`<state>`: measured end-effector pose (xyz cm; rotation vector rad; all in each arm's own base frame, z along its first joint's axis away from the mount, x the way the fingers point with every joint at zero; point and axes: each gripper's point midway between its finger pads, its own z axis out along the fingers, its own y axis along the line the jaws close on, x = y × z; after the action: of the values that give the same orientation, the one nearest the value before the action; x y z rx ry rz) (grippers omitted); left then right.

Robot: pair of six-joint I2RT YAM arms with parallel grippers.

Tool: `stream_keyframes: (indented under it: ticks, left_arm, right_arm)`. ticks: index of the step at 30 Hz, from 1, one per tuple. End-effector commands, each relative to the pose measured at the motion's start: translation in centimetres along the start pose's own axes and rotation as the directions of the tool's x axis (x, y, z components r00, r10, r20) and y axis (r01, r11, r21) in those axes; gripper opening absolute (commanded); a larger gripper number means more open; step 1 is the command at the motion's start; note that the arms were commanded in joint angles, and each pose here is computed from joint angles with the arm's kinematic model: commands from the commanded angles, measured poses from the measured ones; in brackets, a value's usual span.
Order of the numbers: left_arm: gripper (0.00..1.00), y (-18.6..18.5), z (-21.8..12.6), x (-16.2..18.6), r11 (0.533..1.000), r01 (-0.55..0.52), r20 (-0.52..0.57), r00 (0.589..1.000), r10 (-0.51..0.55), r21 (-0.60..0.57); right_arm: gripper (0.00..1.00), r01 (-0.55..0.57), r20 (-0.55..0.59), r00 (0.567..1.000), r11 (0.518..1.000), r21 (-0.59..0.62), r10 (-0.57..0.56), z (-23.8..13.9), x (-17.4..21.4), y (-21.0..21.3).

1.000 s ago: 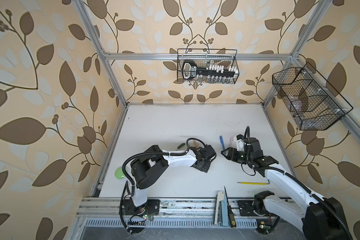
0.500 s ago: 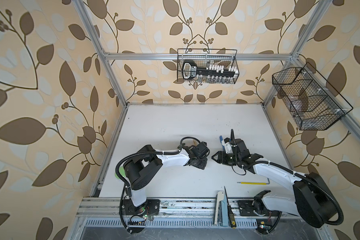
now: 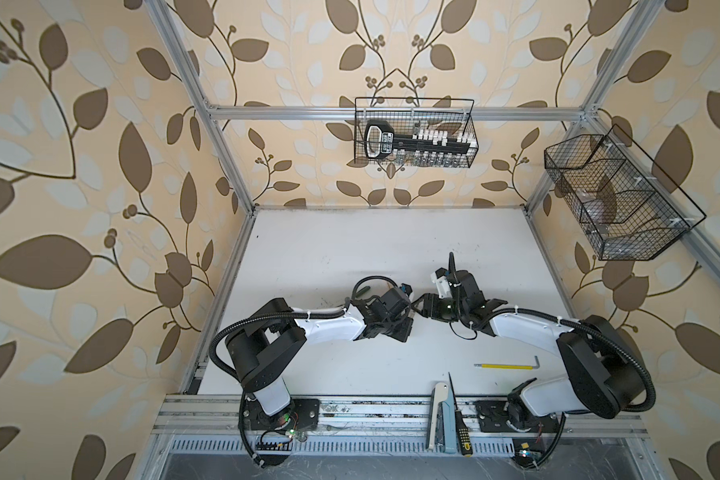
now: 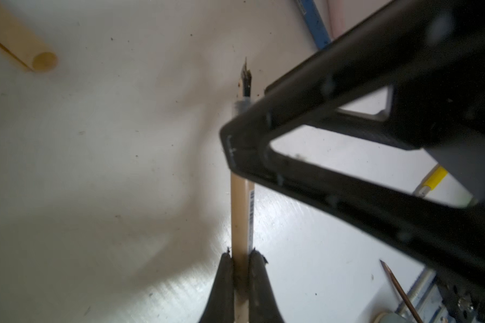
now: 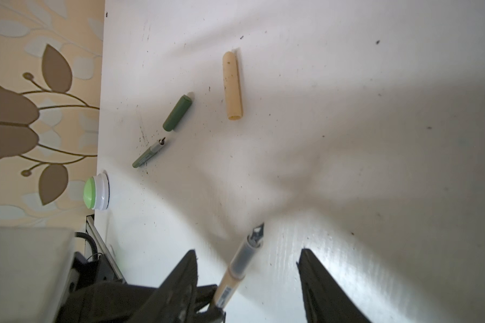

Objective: Insert the pens into the pen caps

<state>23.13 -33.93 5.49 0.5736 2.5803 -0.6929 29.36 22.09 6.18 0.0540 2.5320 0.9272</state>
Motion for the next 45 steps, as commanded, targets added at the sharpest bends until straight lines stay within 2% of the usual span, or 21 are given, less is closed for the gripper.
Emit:
stream_keyframes:
  ticks: [1,9,11,13,15,17,20,22,24,29,34,37,45]
  left_arm:
    - [0.0,-1.5,-1.2,-1.8,0.998,-0.006,0.061,0.998,0.002,0.064]
    - [0.0,-1.9,-1.6,-2.5,0.997,-0.002,0.091,0.996,-0.004,0.073]
    - [0.0,-1.9,-1.8,-2.6,0.997,-0.003,0.097,0.995,-0.004,0.072]
    - [0.0,-2.0,-1.8,-2.8,0.997,-0.005,0.099,0.995,-0.002,0.072]
    - [0.09,-2.2,-1.7,-3.1,0.997,-0.005,0.098,0.995,-0.002,0.076]
    - [0.18,-2.2,-1.9,-3.4,0.996,0.003,0.111,0.994,-0.013,0.086]
    - [0.21,-1.4,-2.5,-3.9,0.989,0.059,0.124,0.989,-0.076,0.139]
    - [0.26,-0.5,-3.2,-4.5,0.971,0.119,0.139,0.979,-0.149,0.207]
    - [0.29,-0.2,-4.0,-5.1,0.954,0.135,0.165,0.969,-0.183,0.267]
    - [0.4,-0.6,-4.0,-4.8,0.952,0.094,0.141,0.98,-0.14,0.291]
    - [0.49,-2.7,-4.5,-5.1,0.906,0.062,0.15,0.979,-0.136,0.42]
    - [0.51,-3.2,-4.7,-5.2,0.896,0.05,0.155,0.979,-0.131,0.442]
    - [0.51,-2.4,-3.5,-4.4,0.908,0.068,0.123,0.984,-0.129,0.413]
  right_arm:
    - [0.58,0.01,0.021,1.0,0.999,-0.053,-0.008,0.4,-1.2,1.9]
    - [0.51,0.0,-0.004,1.0,0.998,-0.069,-0.001,1.4,-0.8,2.1]
    - [0.4,-0.001,-0.006,1.0,0.997,-0.077,0.0,1.5,-0.8,2.3]
    - [0.22,-0.003,-0.005,1.0,0.997,-0.083,0.003,1.5,-0.8,2.4]
    - [0.08,-0.001,0.003,1.0,0.997,-0.083,0.001,1.4,-1.1,2.5]
    - [0.0,0.002,0.008,1.0,0.996,-0.085,-0.001,1.0,-1.4,2.5]
    - [0.0,0.011,0.022,1.0,0.996,-0.088,-0.009,0.1,-2.0,2.5]
    - [0.0,0.02,0.026,1.0,0.996,-0.087,-0.017,-0.5,-2.1,2.6]
    - [0.0,0.022,0.036,0.999,0.996,-0.089,-0.019,-1.1,-2.2,2.7]
    - [0.0,0.026,0.063,0.998,0.993,-0.112,-0.019,-2.2,-3.0,3.5]
    - [0.0,0.032,0.069,0.997,0.989,-0.147,-0.022,-2.4,-3.6,4.6]
    - [0.0,0.035,0.074,0.997,0.985,-0.171,-0.022,-2.5,-3.8,5.2]
    - [0.0,0.046,0.071,0.997,0.972,-0.229,-0.031,-2.7,-3.8,6.4]
